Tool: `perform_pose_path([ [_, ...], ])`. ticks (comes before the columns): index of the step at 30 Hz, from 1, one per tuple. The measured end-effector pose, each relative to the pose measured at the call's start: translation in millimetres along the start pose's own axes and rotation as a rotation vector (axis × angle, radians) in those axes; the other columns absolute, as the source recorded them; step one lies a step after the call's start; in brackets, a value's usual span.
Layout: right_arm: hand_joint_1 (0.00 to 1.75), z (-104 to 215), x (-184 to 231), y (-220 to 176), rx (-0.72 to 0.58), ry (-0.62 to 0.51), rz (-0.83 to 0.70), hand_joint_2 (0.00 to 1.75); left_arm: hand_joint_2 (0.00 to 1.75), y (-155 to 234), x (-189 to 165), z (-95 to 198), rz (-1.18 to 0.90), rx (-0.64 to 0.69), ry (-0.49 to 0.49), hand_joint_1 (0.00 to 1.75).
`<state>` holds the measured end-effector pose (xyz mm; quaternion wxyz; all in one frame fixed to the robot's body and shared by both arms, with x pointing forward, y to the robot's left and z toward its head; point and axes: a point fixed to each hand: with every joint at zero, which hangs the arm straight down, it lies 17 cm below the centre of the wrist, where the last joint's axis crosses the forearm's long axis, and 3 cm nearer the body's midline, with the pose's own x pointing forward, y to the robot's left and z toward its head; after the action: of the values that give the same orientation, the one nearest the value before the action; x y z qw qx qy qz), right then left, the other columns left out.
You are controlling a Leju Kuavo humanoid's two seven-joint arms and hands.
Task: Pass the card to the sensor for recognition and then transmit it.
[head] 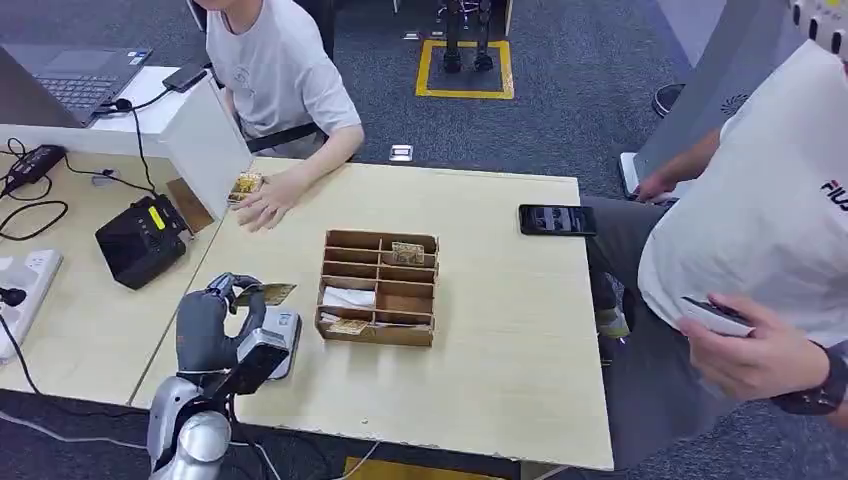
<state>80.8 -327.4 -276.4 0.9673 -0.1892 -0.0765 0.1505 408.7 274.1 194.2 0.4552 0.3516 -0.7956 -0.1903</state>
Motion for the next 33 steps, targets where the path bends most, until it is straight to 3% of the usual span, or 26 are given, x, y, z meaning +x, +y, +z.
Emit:
perform_pose_path([
  [9, 0.0, 0.1, -1.0, 0.3, 0.0, 0.004, -0.005, 1.75, 1.75, 1.9, -14.0, 0.6, 0.101, 0.005, 0.089, 1.75],
  [20, 0.0, 0.4, -0.3, 1.4, 0.004, 0.001, 0.004, 1.75, 1.75, -0.8, -49.9, 15.6, 0.023, 0.027, 0.189, 1.75],
  [33, 0.0, 0.4, 0.1, 1.5, 0.004, -0.002, 0.016, 1.75, 1.75, -18.6, -64.0, 26.4, 0.027, -0.01, 0.241, 1.75],
])
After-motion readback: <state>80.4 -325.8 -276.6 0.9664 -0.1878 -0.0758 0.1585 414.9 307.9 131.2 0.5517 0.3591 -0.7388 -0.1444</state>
